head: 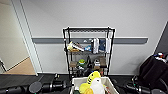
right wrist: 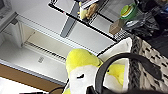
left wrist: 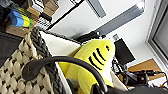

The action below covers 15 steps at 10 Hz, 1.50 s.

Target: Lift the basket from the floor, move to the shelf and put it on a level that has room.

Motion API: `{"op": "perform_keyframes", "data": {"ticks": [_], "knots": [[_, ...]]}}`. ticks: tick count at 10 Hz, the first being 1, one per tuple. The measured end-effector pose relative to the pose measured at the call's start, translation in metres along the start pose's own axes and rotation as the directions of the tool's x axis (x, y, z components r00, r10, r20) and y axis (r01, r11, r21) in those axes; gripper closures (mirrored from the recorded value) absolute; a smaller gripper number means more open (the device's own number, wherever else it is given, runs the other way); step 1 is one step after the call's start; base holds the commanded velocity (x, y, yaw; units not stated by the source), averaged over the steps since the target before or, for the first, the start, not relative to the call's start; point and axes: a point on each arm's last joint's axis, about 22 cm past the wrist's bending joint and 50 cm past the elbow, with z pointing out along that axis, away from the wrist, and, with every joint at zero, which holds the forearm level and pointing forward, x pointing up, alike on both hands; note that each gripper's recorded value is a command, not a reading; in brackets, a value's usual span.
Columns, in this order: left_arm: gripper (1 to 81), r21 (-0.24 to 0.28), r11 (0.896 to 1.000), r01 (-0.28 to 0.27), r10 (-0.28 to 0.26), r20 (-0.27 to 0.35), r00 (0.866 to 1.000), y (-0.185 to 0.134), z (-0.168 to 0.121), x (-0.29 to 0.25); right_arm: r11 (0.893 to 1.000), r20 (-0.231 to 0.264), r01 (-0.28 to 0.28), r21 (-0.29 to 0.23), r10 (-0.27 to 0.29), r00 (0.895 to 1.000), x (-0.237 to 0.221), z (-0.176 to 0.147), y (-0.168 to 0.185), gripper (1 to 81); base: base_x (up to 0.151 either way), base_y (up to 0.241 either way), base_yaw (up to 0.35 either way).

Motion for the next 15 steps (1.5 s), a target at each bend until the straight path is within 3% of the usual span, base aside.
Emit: {"op": "perform_keyframes", "data": {"ticks": [6, 11, 15], "knots": [[81.1, 0.013, 1.000, 0.005, -0.006, 0.009, 1.000, -0.005, -0.001, -0.010, 1.000, 0.005, 0.001, 0.003, -0.001, 1.000, -0.011, -0.007, -0.006, 81.1, 0.000, 0.000, 0.000], [81.1, -0.002, 0.999, -0.047, 0.047, -0.015, 0.999, 0.022, -0.013, -0.009, 0.999, -0.014, 0.042, 0.026, -0.041, 0.999, -0.011, -0.018, -0.029, 81.1, 0.000, 0.000, 0.000], [81.1, -0.004, 0.999, -0.045, 0.045, -0.006, 0.999, 0.024, -0.015, -0.016, 0.999, -0.010, 0.036, 0.023, -0.036, 0.999, -0.017, -0.021, -0.028, 81.1, 0.092, 0.000, 0.000]]}}
